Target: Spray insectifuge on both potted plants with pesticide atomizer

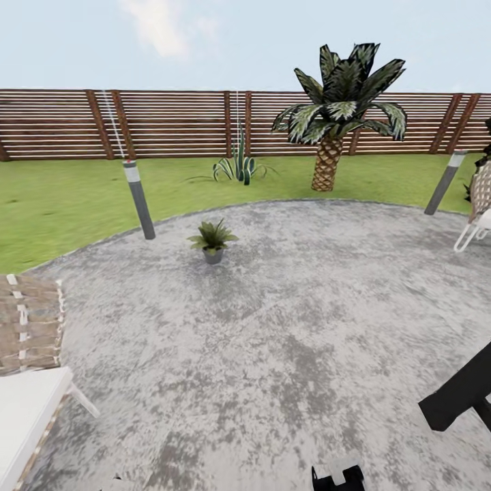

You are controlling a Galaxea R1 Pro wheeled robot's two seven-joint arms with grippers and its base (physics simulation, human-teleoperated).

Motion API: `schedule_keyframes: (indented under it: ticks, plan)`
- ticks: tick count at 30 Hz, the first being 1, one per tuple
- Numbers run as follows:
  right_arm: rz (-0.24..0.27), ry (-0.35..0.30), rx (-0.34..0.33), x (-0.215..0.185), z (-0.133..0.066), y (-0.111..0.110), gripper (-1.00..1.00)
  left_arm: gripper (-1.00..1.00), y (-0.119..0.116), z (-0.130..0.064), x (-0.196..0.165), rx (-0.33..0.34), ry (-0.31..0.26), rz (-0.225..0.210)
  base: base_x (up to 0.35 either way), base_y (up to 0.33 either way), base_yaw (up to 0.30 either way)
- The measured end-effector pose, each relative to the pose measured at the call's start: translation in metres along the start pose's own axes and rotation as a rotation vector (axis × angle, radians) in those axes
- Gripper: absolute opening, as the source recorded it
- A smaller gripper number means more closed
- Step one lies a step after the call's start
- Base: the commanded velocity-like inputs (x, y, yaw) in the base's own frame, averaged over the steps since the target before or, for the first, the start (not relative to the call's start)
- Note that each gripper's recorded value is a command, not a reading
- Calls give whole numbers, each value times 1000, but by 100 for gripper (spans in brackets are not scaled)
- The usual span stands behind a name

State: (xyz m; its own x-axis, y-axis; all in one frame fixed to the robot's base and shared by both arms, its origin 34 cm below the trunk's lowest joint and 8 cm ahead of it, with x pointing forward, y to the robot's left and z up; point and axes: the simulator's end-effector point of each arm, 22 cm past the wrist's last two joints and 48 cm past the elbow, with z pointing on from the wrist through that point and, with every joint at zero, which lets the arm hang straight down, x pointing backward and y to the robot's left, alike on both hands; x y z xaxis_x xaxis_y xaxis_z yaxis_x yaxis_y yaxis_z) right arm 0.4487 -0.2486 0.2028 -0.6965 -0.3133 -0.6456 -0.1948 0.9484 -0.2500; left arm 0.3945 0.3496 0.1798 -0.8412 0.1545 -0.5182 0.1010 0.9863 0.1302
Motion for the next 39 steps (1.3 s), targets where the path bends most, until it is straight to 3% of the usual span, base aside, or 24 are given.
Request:
schedule_keyframes:
  ticks: [39]
  plan:
    - [0,-1,0,0,0,0,100,-100,0,0,0,0,0,1,337,0,0]
